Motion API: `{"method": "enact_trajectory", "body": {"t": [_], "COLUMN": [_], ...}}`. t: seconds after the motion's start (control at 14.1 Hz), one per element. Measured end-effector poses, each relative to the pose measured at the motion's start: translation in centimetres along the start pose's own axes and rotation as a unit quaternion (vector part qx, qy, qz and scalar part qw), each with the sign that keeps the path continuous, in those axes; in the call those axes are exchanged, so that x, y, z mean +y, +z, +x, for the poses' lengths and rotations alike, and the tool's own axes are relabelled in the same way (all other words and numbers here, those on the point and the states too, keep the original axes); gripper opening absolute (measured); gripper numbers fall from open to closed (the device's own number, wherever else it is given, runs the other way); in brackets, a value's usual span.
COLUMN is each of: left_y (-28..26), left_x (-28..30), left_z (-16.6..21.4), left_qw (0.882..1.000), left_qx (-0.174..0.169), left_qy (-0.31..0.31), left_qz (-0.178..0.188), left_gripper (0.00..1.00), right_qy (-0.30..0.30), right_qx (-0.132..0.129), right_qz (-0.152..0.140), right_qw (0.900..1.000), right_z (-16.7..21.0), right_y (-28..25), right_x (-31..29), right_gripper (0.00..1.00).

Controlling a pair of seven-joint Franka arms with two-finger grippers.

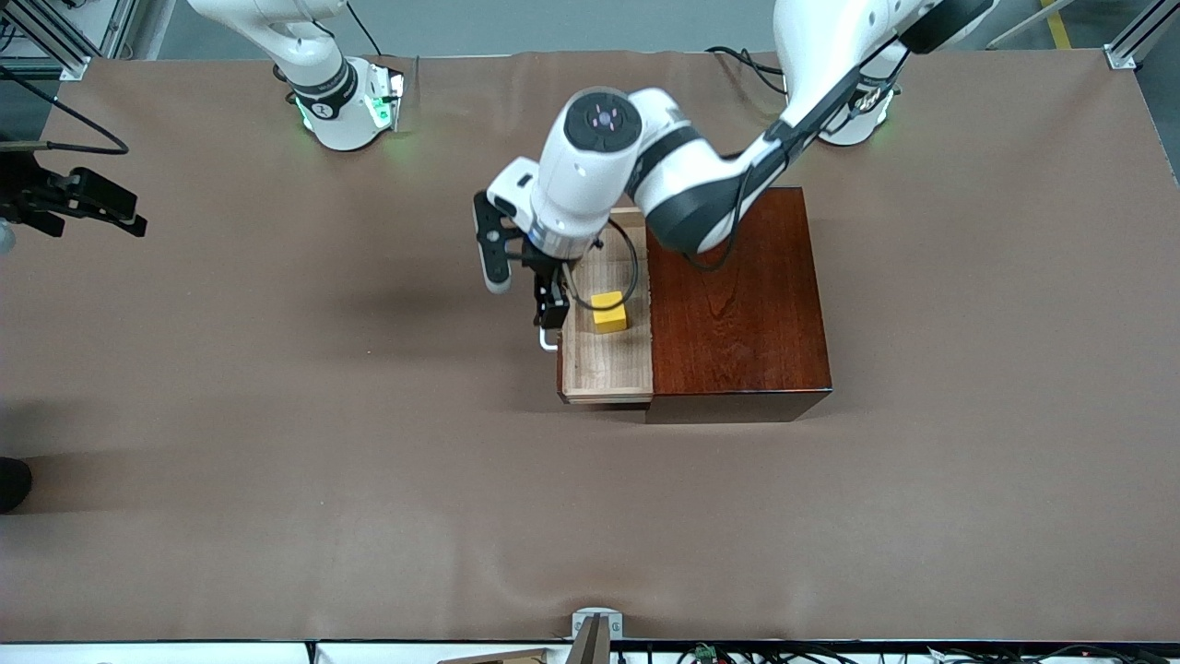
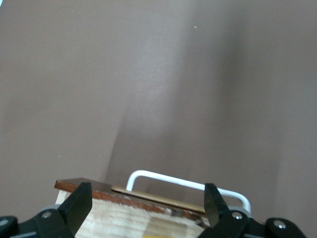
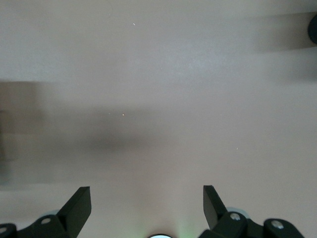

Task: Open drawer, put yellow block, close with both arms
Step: 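Move the left gripper over the drawer front near the handle, then push the drawer shut with the left gripper against its front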

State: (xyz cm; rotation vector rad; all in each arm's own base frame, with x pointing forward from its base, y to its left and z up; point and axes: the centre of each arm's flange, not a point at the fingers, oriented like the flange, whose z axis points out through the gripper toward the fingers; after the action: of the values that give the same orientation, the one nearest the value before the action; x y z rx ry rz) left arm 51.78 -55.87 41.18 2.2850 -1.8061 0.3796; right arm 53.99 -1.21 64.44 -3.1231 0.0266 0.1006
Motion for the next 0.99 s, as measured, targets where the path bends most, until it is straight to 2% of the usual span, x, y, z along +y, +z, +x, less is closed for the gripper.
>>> {"method": "enact_trajectory", "body": {"t": [0.28, 0.99], "left_y": [3.6, 8.4], "left_x": [-1.6, 3.3], "left_z": [-1.3, 0.6], "left_qw": [1.000, 0.998], "left_qx": [-0.015, -0.019], "left_qy": [0.003, 0.062], "left_qz": [0.014, 0.006], "left_gripper": [1.00, 1.00], "right_qy": [-0.002, 0.000], "right_qx": [-0.004, -0.005], "right_qz": [0.000, 0.000], "right_qw": [1.000, 1.000], "right_z": [0.2, 0.3], "right_y": [0.3, 0.3], "right_x": [-0.2, 0.0], "right_gripper": [1.00, 1.00]}}
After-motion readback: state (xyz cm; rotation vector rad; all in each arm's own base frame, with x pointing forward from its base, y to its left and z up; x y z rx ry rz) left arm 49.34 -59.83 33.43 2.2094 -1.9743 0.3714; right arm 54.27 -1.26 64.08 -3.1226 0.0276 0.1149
